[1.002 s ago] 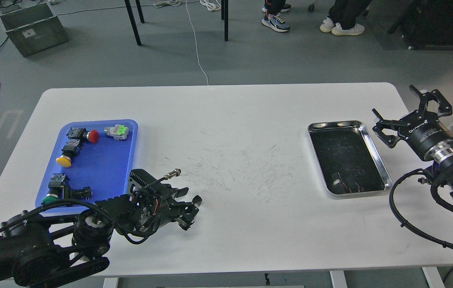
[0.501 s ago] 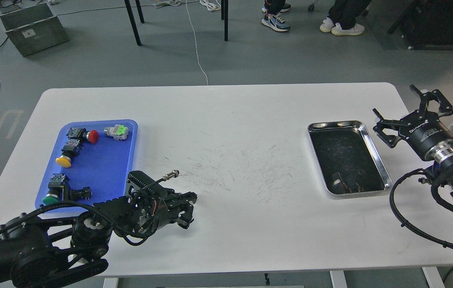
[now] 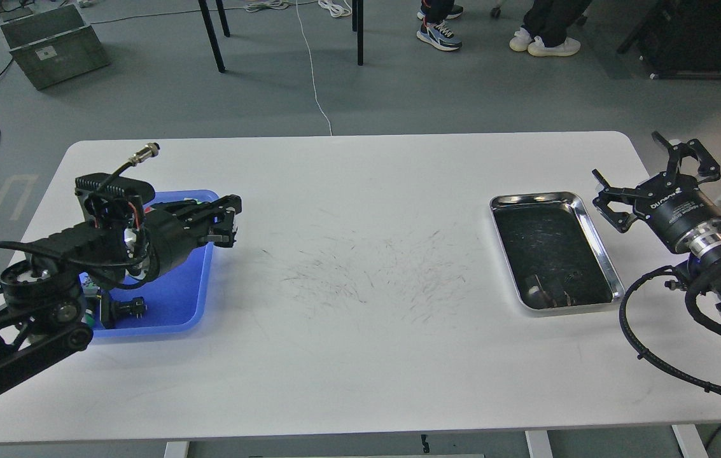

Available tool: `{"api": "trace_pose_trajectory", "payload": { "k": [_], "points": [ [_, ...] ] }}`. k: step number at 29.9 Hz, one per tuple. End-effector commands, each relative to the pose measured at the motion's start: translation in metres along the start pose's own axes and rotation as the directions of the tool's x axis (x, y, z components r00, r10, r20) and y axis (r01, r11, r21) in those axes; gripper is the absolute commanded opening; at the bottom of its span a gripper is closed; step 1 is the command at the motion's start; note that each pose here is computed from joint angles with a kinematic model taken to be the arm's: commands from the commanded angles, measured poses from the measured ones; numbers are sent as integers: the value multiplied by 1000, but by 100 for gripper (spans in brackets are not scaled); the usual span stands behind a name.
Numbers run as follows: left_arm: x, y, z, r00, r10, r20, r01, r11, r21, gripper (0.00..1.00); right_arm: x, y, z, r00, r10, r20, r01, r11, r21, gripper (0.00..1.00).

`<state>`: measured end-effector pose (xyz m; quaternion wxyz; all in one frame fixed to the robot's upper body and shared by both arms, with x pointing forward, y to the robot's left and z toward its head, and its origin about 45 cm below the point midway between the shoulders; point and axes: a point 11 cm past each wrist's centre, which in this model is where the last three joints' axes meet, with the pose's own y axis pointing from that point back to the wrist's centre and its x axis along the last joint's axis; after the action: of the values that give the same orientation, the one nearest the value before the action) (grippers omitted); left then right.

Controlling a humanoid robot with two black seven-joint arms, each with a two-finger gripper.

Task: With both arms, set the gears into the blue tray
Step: 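Carry the black part into the blue tray and release it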

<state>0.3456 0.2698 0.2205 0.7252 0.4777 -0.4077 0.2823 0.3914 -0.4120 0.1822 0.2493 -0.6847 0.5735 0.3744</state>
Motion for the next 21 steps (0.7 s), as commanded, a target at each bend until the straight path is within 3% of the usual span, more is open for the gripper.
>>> {"api": "trace_pose_trajectory", "payload": {
  "k": [1, 12, 21],
  "points": [
    [3, 7, -15, 981, 60, -185, -55, 998, 36, 8, 0, 0, 2, 1000, 1, -3, -2, 1000, -9, 99],
    [-31, 8, -32, 887, 64, -458, -18, 994, 104, 8, 1, 0, 0, 1000, 4, -6, -4, 1000, -5, 99],
    [-38, 6, -53, 828, 74, -556, 17, 987, 157, 9, -1, -1, -1, 1000, 0, -8, 0, 1000, -4, 99]
  ]
}}
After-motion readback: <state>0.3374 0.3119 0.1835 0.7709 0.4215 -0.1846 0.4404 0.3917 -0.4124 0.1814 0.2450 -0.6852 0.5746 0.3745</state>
